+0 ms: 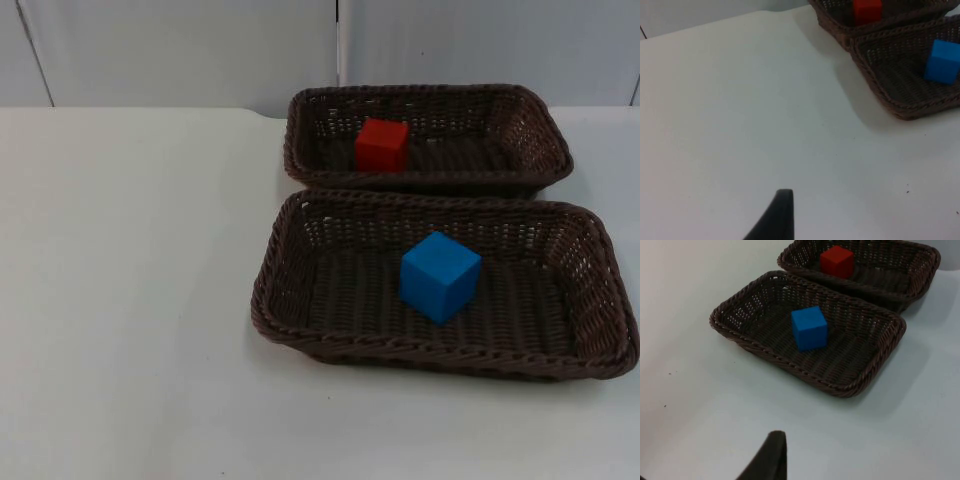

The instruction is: Pick up one cube with the left hand and place it into the upper basket. Pick up one cube with the right hand and place it into the lower basket.

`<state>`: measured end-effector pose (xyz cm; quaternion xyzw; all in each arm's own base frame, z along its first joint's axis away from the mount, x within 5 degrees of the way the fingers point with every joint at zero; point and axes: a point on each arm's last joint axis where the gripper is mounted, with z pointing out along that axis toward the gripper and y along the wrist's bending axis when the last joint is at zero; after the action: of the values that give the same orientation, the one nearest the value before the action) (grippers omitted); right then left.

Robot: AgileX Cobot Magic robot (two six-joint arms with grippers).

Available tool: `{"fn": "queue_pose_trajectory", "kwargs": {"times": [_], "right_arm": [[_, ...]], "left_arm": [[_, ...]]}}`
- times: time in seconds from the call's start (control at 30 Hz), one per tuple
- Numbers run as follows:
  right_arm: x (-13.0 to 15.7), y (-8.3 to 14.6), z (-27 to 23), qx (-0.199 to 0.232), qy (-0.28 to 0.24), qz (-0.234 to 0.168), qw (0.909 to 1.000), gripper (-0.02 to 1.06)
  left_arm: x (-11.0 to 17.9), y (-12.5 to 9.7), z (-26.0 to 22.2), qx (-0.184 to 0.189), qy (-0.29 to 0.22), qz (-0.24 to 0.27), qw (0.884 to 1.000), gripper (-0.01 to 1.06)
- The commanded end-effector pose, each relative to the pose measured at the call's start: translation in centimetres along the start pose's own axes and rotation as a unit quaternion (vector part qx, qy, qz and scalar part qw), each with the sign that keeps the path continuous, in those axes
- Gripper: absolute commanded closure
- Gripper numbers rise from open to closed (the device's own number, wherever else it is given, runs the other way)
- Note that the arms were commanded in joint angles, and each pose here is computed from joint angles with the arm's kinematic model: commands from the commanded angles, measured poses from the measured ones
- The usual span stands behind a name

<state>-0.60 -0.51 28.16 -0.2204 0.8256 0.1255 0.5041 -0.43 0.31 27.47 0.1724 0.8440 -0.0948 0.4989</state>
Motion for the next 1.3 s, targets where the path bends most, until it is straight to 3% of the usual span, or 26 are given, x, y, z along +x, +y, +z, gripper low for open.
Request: {"fn": "queue_pose_trajectory", "kwargs": {"times": [0.0,0.33,0.47,0.63,0.97,1.27], "right_arm": [[0.08,-0.01,0.07,0.001,-0.002,0.000,1.0000,-0.01],[0.08,-0.01,0.07,0.001,-0.002,0.003,1.0000,-0.01],[0.08,-0.01,0.07,0.001,-0.002,0.003,1.0000,-0.01],[0.08,-0.01,0.07,0.001,-0.002,0.003,1.0000,-0.01],[0.08,-0.01,0.07,0.001,-0.002,0.003,1.0000,-0.01],[0.08,-0.01,0.07,0.001,-0.002,0.003,1.0000,-0.01]], "left_arm": [[0.01,0.01,0.05,0.000,-0.006,0.000,1.000,0.00],[0.01,0.00,0.05,-0.009,-0.006,-0.005,1.000,0.00],[0.02,-0.04,0.04,-0.038,-0.005,-0.020,0.999,0.00],[0.02,-0.11,0.04,-0.103,-0.004,-0.056,0.993,0.00],[0.02,-0.19,0.04,-0.177,-0.003,-0.096,0.980,0.00],[0.02,-0.19,0.04,-0.178,-0.003,-0.097,0.979,0.00]]}}
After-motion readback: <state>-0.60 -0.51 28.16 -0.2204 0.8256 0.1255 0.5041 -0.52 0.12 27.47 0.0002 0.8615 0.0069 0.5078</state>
